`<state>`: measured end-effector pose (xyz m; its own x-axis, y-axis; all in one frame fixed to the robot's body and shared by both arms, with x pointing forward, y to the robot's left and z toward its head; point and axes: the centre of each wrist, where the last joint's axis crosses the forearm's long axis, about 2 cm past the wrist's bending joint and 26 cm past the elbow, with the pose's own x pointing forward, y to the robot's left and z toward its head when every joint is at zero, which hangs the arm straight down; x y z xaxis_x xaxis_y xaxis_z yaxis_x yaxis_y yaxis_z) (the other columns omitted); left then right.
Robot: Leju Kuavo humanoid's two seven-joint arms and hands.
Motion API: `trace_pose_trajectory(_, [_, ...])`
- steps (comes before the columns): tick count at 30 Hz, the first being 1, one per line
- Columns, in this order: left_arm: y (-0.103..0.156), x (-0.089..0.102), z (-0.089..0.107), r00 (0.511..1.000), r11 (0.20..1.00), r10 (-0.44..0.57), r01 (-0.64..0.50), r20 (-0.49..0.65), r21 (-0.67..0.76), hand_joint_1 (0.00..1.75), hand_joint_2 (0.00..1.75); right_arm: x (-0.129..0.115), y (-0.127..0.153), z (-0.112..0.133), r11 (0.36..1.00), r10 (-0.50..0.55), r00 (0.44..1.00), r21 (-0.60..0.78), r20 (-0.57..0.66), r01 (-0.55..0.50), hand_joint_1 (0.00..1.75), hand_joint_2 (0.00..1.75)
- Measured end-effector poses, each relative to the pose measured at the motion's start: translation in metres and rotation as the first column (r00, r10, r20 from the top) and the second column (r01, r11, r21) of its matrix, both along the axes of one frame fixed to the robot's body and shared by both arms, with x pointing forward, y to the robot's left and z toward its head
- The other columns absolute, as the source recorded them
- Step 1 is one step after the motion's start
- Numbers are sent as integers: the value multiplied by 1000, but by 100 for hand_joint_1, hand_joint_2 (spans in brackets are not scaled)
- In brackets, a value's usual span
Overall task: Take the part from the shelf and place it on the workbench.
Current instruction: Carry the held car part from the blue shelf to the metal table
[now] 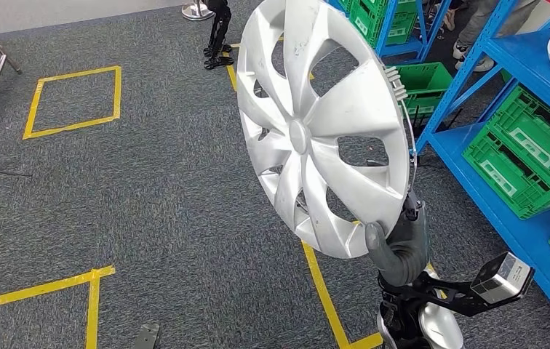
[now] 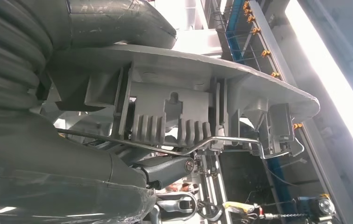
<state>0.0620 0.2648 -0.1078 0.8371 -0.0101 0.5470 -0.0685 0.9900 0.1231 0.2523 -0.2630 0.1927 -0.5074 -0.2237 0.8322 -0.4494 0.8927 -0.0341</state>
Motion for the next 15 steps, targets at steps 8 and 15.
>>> trace_pose_trajectory(8, [0, 0, 0, 1000, 1000, -1, 1, -6, 0, 0, 175, 0, 0, -1, 1000, 0, 1000, 0, -1, 0, 175, 175])
trace_pose_trajectory(15, [0, 0, 0, 1000, 1000, 8, -8, -20, -3, 0, 175, 2, 0, -2, 1000, 1, 1000, -3, -5, -1, 175, 175])
